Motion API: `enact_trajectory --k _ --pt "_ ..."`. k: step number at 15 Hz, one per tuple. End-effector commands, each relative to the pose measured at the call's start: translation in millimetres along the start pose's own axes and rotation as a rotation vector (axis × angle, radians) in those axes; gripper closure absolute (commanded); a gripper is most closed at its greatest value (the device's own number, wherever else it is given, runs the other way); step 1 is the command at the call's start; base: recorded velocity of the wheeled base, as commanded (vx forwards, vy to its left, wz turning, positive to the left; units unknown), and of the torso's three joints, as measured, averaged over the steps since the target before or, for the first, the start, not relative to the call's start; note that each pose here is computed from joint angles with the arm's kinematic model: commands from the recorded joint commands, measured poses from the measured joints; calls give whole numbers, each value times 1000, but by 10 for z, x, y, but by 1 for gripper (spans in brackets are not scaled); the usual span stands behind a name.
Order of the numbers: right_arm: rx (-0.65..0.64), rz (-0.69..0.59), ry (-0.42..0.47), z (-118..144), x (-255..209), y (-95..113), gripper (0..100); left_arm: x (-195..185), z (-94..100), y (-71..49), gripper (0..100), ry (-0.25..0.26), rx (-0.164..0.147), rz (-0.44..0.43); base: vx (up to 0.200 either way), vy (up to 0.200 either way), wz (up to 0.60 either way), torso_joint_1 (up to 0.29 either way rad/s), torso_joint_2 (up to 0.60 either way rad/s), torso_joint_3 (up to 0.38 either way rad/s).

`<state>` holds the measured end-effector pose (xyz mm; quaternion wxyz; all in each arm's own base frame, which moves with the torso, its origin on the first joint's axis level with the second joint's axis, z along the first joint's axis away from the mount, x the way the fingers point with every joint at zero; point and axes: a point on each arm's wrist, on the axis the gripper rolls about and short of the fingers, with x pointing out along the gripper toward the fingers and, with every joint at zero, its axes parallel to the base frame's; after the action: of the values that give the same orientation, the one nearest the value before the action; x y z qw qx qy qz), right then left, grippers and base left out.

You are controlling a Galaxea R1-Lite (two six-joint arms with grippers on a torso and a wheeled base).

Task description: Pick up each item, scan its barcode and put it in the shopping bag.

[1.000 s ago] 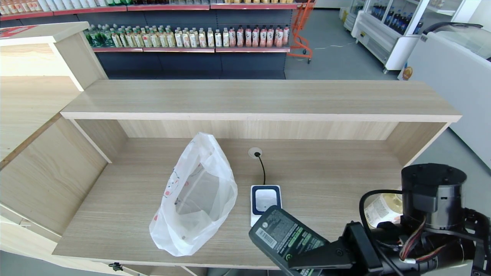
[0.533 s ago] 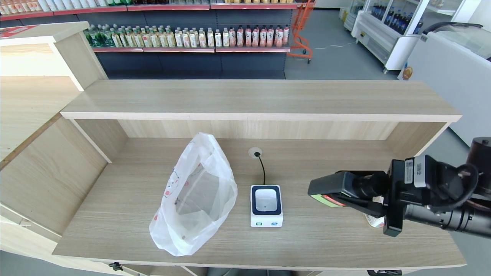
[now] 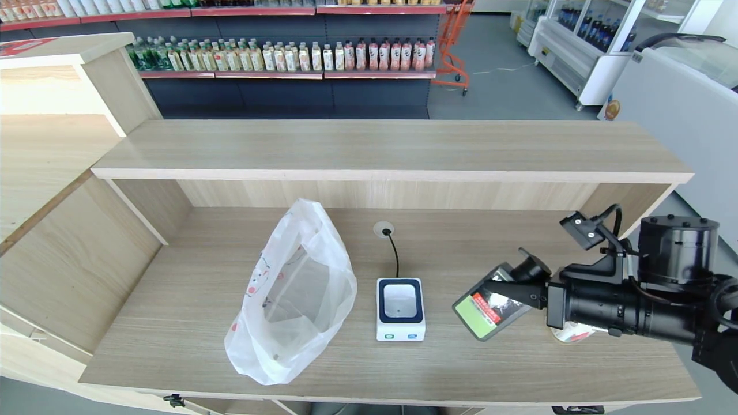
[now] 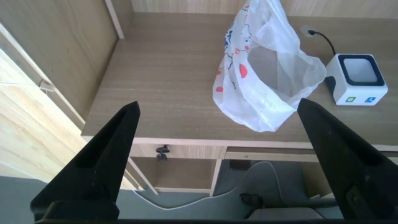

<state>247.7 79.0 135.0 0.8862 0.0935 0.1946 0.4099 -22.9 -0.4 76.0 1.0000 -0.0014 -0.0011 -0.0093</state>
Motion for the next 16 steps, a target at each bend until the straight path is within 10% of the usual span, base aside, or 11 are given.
enact_trajectory --k 1,16 --pt "90 -45 88 -182 385 -220 100 0 0 0 0 -1 0 0 0 0 0 0 0 0" --pt "77 -45 115 -258 1350 -240 100 0 0 0 0 -1 0 0 0 0 0 0 0 0"
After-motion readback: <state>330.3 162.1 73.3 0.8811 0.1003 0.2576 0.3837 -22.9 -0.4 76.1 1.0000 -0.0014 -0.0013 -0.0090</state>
